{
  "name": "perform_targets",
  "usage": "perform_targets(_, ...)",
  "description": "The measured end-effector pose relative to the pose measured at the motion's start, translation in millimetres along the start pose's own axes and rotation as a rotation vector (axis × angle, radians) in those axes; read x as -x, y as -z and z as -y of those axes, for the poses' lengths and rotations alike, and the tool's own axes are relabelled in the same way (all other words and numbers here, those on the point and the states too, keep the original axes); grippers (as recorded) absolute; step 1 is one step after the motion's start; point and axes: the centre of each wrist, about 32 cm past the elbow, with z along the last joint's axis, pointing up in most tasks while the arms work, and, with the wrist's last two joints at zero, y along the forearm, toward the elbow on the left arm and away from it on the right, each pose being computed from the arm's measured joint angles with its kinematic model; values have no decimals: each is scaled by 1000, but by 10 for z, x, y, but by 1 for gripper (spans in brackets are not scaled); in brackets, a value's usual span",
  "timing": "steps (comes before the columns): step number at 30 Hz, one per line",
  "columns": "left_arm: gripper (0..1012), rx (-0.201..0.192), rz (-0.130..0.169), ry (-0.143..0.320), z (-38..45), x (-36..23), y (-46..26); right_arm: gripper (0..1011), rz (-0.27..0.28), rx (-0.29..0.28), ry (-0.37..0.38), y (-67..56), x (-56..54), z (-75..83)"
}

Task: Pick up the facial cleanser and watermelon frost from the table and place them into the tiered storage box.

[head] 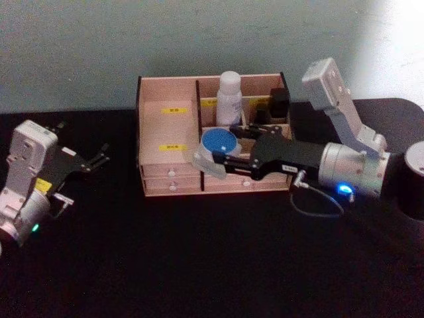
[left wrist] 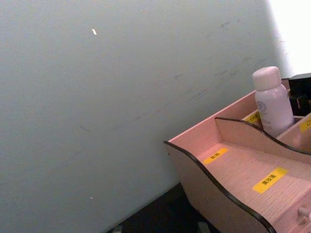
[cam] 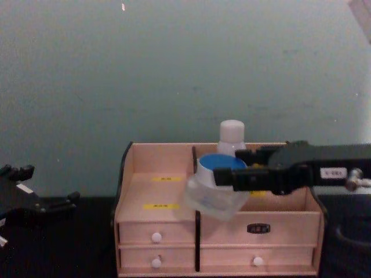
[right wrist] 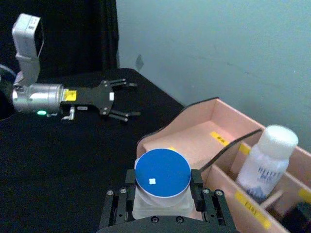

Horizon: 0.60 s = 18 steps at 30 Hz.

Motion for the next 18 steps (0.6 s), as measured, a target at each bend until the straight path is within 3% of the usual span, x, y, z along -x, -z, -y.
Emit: perform_targets(18,1001,0,0,0,0,0,0,684,30,-18,-11,-247,-216,-588)
